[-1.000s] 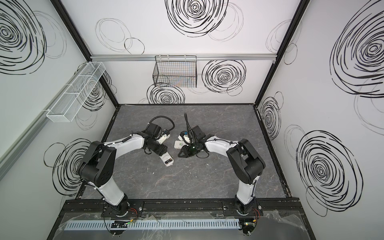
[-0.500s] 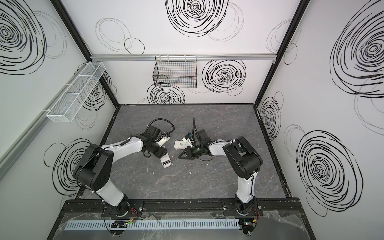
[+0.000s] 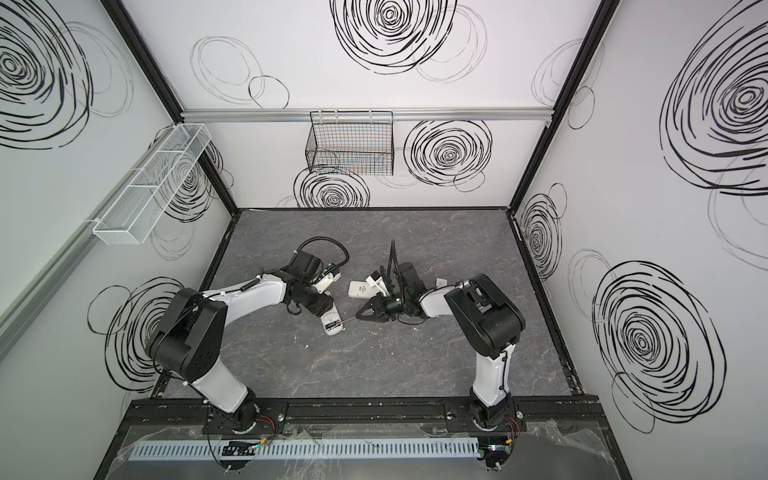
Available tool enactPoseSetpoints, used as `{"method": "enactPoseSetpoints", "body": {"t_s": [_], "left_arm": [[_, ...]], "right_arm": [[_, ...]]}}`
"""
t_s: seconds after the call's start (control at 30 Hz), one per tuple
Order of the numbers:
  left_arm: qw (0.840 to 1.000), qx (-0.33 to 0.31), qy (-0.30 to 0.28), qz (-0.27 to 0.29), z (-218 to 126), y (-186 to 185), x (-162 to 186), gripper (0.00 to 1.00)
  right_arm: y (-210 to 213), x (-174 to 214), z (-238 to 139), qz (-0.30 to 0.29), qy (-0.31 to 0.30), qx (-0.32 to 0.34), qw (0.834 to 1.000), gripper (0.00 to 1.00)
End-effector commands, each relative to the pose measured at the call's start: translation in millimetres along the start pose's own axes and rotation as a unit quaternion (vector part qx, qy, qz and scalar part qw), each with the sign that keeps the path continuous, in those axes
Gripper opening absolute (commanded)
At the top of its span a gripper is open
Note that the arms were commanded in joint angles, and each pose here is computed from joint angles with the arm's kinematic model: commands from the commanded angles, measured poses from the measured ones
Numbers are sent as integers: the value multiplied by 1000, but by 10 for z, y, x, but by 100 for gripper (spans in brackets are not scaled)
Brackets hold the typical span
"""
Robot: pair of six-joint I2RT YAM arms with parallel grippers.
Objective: Unload the batteries from the remote control
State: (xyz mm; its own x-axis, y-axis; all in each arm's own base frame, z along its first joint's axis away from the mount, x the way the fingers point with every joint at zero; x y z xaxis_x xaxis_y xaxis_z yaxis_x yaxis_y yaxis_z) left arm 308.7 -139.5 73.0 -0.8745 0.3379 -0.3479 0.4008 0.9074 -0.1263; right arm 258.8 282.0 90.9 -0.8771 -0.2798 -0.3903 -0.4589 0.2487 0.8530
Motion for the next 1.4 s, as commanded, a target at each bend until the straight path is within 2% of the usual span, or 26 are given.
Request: {"method": "enactPoseSetpoints", "body": {"t_s": [0.0, 0.1, 0.33, 0.77, 1.07, 1.37], "left_arm": [[995, 24, 98, -9, 70, -74, 457, 67], [995, 25, 96, -8, 67, -79, 456, 67], [995, 27, 97, -9, 74, -84, 443, 67], [995, 29, 98, -4, 80, -94, 449, 67], [995, 28, 100, -4, 85, -93, 457, 67], [994, 29, 101, -2, 91, -104, 456, 67]], "right_arm": [[57, -160, -67, -26, -16, 28, 999, 0], [39, -185, -112, -42, -6, 79, 996, 0], [47, -132, -63, -48, 13, 116, 992, 0], [64, -64, 39, -51, 32, 107, 992, 0], [282, -259, -128, -75, 3, 109, 991, 0], [261, -185, -4, -73, 20, 102, 992, 0]]}}
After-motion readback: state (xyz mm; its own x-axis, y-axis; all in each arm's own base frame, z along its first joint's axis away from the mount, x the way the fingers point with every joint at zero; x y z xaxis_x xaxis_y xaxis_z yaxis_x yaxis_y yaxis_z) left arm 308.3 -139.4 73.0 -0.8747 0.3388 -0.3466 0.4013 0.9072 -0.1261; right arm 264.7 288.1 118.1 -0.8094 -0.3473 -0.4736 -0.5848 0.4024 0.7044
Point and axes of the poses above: each gripper's point midway between its finger pads, its own z axis out along the fingers, its own y axis along the line the jaws close on, x = y × z, the point moved 5 cm from there along -z, back along the fingers, and after that the axes turned 15 degrees about -z, right-handed, at the moved point
